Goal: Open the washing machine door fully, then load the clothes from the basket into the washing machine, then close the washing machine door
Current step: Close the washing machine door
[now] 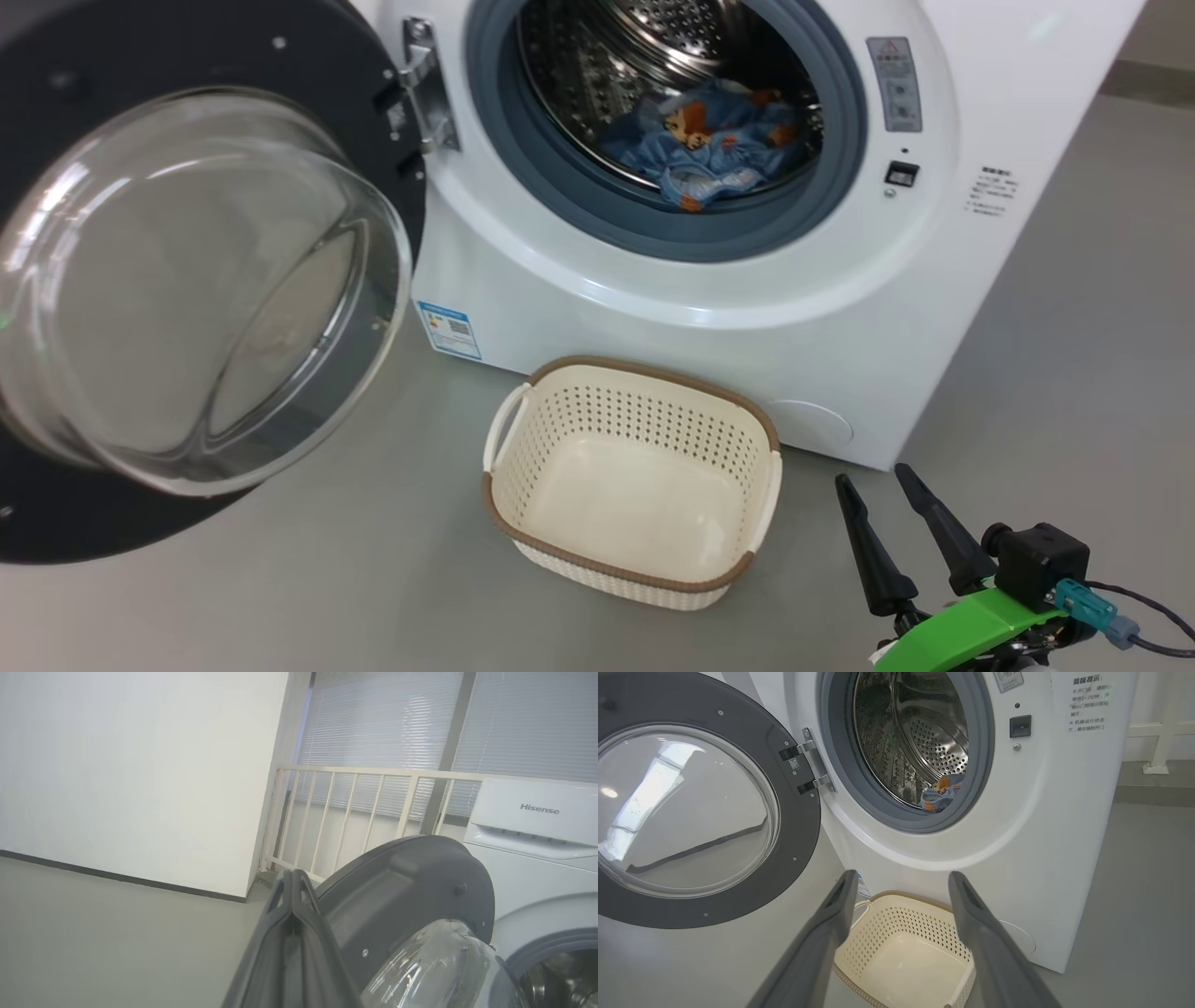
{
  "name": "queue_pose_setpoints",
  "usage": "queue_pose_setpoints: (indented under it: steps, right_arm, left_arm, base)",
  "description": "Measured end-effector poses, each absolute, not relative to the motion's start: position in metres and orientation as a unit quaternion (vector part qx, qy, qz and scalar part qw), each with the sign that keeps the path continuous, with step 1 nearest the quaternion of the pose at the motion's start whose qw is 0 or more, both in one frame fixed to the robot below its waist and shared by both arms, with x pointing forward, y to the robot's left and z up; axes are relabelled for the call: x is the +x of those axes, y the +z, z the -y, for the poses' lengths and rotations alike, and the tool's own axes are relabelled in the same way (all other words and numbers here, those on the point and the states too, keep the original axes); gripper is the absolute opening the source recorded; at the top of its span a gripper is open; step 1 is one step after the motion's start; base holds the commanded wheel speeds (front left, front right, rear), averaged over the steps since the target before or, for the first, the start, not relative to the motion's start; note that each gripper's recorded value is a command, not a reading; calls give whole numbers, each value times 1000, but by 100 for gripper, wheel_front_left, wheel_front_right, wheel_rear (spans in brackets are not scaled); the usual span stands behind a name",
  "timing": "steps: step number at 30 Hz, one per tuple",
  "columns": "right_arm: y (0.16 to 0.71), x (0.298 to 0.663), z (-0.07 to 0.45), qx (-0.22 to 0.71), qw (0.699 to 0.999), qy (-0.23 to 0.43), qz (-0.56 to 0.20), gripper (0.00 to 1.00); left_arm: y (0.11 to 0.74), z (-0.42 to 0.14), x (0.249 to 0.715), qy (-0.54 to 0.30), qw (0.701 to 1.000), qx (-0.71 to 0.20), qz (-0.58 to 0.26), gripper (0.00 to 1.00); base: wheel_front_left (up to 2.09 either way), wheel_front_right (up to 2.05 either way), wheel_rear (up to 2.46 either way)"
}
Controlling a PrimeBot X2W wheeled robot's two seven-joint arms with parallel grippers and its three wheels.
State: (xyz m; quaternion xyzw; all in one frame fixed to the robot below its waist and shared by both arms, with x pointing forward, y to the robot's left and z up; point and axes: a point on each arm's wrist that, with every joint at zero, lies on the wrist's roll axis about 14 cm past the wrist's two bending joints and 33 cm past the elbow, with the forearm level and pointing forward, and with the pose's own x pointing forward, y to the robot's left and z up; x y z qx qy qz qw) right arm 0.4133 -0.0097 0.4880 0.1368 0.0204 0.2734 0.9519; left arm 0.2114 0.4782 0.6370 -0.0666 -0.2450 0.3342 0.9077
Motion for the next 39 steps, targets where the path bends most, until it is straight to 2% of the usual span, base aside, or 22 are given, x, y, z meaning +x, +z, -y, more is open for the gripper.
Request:
queue_pose_setpoints:
  steps: [10,19,31,39]
  right_arm:
    - [469,419,27,136,957,252,-40,100]
    - [459,427,23,133,955,260,-50,100]
    - [451,437,12,127,950,280,-55,100]
    - [452,441,11,123,949,284,-52,100]
  left_arm:
    - [632,-544,239,367,867,-236,242,0]
    - [621,-552,269,320,864,-358,150,0]
    - [580,-539,278,281,855,-435,-3,0]
    - [569,-529,283,262,846,-463,-34,0]
  base:
    - [0,0,0]
    - [0,0,0]
    - [0,0,0]
    - [0,0,0]
